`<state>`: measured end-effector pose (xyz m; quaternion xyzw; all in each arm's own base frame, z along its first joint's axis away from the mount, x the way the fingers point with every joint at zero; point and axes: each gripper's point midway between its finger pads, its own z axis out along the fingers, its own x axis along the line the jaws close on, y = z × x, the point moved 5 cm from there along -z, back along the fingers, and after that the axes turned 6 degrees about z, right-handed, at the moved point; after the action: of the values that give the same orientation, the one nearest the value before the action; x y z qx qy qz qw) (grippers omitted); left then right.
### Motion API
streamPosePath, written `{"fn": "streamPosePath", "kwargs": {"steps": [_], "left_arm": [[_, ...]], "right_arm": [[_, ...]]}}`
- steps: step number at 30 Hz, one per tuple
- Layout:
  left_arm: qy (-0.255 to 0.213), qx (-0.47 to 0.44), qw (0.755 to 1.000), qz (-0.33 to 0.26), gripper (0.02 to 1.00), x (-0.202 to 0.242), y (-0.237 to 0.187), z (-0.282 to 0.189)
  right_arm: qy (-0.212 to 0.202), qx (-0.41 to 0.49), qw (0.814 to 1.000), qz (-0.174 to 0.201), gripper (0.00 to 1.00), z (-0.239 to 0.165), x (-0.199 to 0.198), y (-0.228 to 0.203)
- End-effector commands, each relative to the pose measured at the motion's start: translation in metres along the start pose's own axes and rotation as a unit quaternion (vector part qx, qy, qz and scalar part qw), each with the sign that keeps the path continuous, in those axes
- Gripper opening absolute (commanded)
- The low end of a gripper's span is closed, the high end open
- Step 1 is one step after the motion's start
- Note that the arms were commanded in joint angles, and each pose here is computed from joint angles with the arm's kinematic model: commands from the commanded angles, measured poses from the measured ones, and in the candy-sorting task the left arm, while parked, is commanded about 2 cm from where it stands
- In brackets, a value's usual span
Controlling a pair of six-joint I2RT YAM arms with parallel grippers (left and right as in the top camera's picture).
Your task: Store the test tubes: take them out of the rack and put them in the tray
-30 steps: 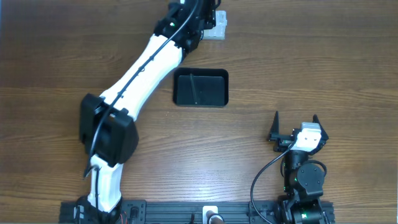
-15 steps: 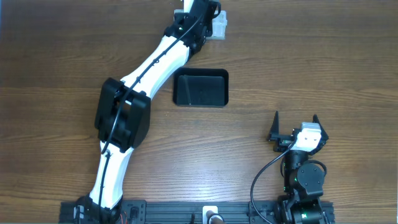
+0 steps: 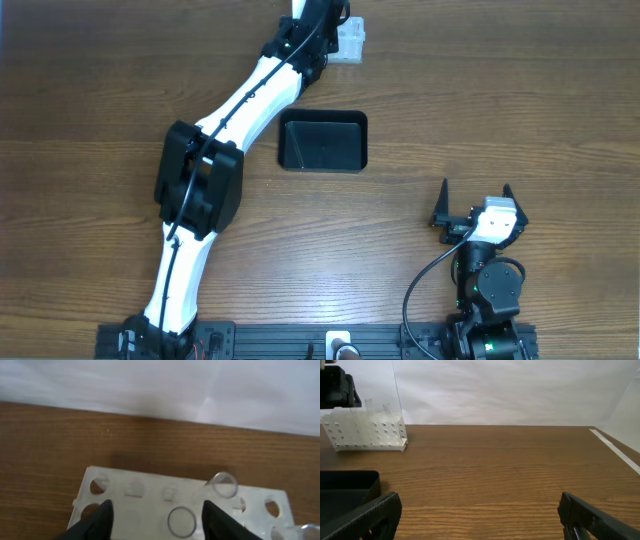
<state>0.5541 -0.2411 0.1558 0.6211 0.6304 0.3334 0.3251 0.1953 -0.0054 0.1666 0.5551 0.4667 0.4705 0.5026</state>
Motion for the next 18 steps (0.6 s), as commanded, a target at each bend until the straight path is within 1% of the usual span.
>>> {"fn": "streamPosePath", "kwargs": {"steps": [1,3,7,12,18], "left_arm": [[-0.007,-0.007,1.000,0.000,0.496,-0.0026,-0.0018,0.0120],[-0.010,-0.008,1.000,-0.001,0.452,-0.0039,-0.0037,0.0151],[-0.020,-0.003,1.000,0.000,0.415,-0.0073,-0.0088,0.0195],[-0.022,-0.004,1.000,-0.001,0.292,-0.0080,-0.0082,0.0198],[-0.023,-0.009,1.000,-0.003,0.172,-0.0088,-0.0035,0.0184]], "right_arm": [[0.007,0.000,1.000,-0.004,0.993,-0.0002,0.0021,-0.0019],[0.007,0.000,1.000,-0.004,0.991,-0.0002,0.0021,-0.0019],[0.007,0.000,1.000,-0.004,0.993,-0.0001,0.0021,-0.0019],[0.007,0.000,1.000,-0.004,0.993,-0.0001,0.0021,-0.0019],[0.007,0.000,1.000,-0.004,0.991,-0.0001,0.0021,-0.0019]]}}
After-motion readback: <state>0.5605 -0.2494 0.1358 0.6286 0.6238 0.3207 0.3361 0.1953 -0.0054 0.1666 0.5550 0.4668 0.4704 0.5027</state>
